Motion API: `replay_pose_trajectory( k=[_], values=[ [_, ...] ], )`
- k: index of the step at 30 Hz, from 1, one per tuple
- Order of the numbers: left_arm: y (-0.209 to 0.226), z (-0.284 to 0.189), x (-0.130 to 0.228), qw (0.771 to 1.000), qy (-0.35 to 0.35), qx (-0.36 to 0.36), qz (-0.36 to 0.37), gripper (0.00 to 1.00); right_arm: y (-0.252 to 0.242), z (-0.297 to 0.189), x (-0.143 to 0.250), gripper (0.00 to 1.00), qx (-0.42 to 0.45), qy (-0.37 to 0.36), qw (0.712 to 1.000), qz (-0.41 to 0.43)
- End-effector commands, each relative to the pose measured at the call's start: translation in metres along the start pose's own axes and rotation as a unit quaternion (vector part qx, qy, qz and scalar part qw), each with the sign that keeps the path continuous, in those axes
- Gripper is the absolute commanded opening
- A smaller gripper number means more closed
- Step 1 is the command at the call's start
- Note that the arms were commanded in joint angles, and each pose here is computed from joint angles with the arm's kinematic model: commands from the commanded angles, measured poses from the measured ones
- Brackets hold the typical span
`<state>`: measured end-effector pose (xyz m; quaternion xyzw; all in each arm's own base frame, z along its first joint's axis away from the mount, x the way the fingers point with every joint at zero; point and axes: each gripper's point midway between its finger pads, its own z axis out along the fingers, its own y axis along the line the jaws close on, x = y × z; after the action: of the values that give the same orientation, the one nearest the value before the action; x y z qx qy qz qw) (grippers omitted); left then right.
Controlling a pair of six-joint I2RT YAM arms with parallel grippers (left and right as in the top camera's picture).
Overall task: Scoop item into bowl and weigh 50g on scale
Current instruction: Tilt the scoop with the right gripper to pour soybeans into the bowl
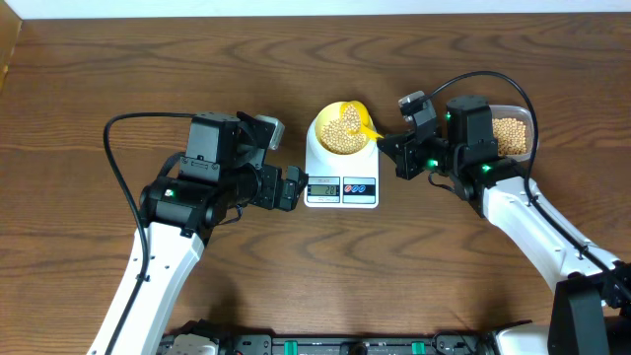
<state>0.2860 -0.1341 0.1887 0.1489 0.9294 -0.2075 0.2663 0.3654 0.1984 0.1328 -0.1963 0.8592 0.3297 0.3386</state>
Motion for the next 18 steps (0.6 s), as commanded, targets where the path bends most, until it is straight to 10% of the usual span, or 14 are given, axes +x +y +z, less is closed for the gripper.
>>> replay_pose_trajectory(
  k=[1,18],
  values=[
    [0.0020,-0.0005,-0.0008,1.000,-0.001,-0.004,0.004,0.98,0.0014,0.0017,0.0001,0.01,0.000,0.001,0.999,-0.040],
    [0.0020,-0.0005,-0.0008,1.000,-0.001,-0.004,0.004,0.98,-0.0047,0.0017,0.0019,0.01,0.018,0.006,0.993,-0.113]
  ],
)
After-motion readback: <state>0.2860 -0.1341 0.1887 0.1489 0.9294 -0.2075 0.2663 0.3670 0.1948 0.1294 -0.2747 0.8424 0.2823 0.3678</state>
